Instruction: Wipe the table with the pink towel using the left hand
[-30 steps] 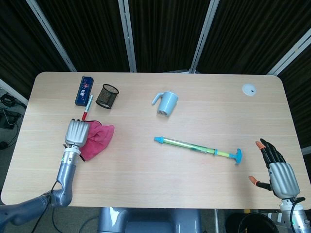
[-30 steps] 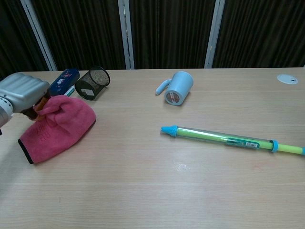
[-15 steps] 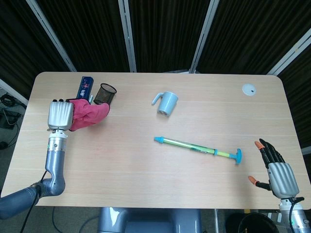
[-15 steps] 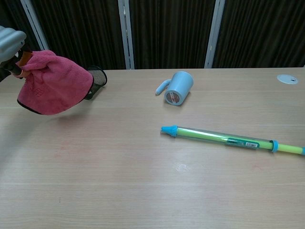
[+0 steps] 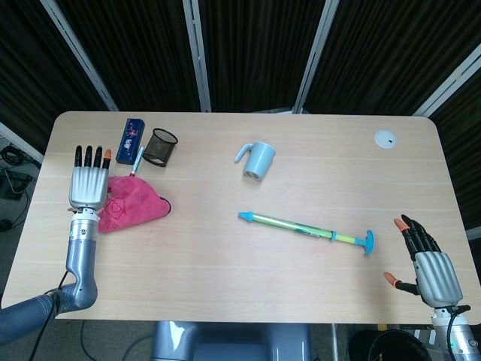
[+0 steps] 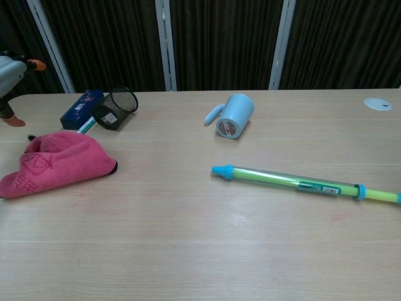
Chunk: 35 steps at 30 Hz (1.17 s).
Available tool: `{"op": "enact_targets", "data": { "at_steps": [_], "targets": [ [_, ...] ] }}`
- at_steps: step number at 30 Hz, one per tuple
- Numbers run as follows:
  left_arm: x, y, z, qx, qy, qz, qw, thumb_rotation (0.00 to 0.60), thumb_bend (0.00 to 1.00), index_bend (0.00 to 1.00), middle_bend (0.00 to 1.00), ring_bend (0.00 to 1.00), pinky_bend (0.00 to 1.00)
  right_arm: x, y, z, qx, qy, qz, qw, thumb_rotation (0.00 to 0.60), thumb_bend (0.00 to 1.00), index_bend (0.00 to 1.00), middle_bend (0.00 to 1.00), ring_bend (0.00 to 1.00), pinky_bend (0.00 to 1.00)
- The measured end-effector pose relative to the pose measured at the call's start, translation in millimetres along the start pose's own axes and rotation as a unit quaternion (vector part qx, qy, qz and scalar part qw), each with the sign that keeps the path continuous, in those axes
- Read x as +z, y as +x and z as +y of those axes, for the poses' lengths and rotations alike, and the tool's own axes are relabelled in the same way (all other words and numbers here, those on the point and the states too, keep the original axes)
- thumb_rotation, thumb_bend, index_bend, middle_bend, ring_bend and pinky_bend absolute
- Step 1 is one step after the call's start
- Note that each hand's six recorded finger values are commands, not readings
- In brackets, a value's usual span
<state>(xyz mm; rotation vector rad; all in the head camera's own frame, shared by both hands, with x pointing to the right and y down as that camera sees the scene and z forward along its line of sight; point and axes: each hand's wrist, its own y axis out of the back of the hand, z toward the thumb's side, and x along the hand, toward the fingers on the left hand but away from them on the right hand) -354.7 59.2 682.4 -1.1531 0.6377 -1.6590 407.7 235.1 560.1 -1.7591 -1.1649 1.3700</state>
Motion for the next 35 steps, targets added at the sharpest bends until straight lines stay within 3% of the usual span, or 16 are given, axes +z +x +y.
{"op": "enact_targets", "data": {
  "at_steps": [7,13,22,26,35],
  "targets": [
    [-1.1,-9.3,6.8,-0.002,-0.032,-0.01,0.9994,0.6,0.0,0.04,0.0,0.0,0.0,-1.0,-0.1,-0.1,0.001,0.0,-0.002,1.0,0.6,0.09,0.0,0.0,0.0,0.17],
    [-6.8,-37.5,13.1,0.002,-0.094,-0.026,0.9952,0.6,0.0,0.04,0.0,0.0,0.0,-2.0,-0.4,0.2,0.002,0.0,-0.003,1.0,0.6,0.09,0.0,0.0,0.0,0.17],
    [-69.8,-130.2,5.2,0.024,-0.16,-0.018,0.9867,0.6,0.0,0.0,0.0,0.0,0.0,-1.2,-1.0,1.3,-0.005,0.015,-0.001,0.9999,0.6,0.09,0.0,0.0,0.0,0.17],
    [-95.6,-173.9,-3.7,0.0,-0.162,-0.016,0.9866,0.6,0.0,0.0,0.0,0.0,0.0,-2.0,-1.2,1.4,-0.006,0.028,-0.005,0.9996,0.6,0.09,0.0,0.0,0.0,0.17],
    [-116.6,-215.0,-7.0,-0.003,-0.168,-0.026,0.9855,0.6,0.0,0.0,0.0,0.0,0.0,-0.5,0.1,2.2,-0.013,0.032,-0.001,0.9994,0.6,0.09,0.0,0.0,0.0,0.17]
  ]
}}
